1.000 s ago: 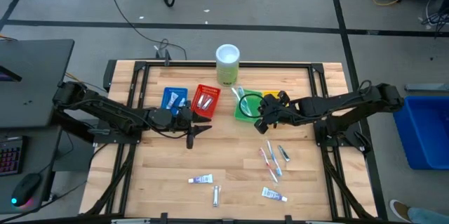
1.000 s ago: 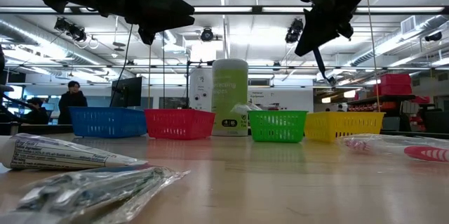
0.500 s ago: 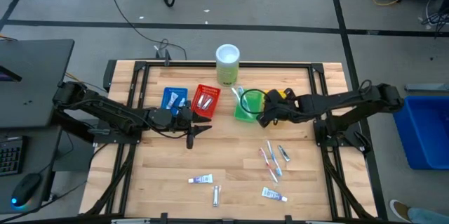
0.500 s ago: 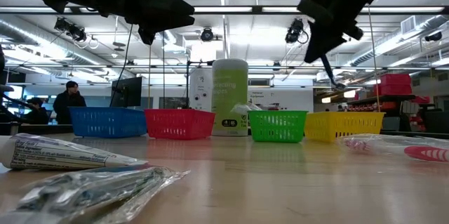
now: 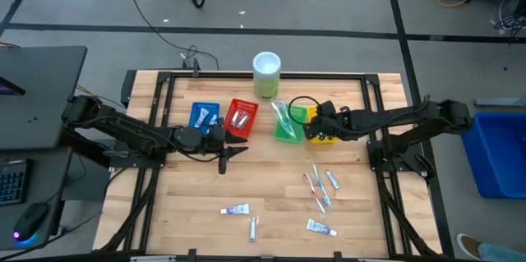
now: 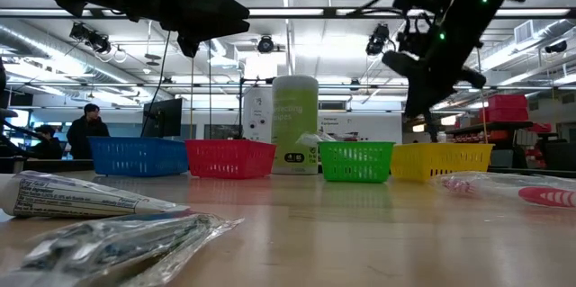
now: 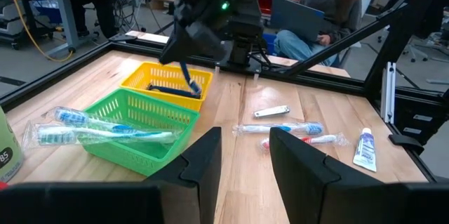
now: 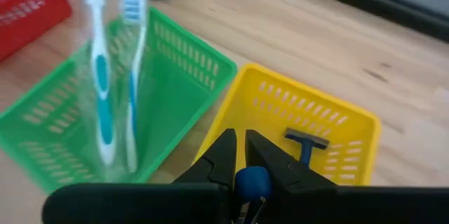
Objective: Pick & Place Travel size toiletries
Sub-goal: Put the blue razor into the yellow basket
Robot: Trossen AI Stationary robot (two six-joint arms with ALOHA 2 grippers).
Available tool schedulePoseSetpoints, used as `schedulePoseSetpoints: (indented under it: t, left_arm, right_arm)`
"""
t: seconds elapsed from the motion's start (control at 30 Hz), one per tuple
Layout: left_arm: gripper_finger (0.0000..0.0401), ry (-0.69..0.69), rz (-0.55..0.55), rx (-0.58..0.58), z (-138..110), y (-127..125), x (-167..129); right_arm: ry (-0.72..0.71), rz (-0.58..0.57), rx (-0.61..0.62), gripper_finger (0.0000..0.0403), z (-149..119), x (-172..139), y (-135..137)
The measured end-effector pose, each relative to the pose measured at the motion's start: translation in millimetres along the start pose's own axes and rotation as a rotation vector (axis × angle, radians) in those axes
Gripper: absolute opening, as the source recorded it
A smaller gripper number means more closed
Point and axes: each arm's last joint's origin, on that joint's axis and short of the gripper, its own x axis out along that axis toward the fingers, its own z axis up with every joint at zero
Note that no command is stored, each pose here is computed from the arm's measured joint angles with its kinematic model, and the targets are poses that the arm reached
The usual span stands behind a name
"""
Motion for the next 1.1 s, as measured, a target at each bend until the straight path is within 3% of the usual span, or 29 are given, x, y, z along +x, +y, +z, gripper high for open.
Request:
schedulePoseSetpoints:
  t: [0.4, 1.1]
  left_arm:
    - [0.0129, 0.000, 0.000, 0.004, 0.0, 0.0, 0.0]
    - [0.0129, 0.000, 0.000, 0.004, 0.0, 0.0, 0.0]
  right_arm:
    - [0.007, 0.034, 0.100, 0.0033, -19.3, 34.9, -18.2]
    - [0.042, 0.077, 0.172, 0.0034, -20.4, 37.1, -18.0]
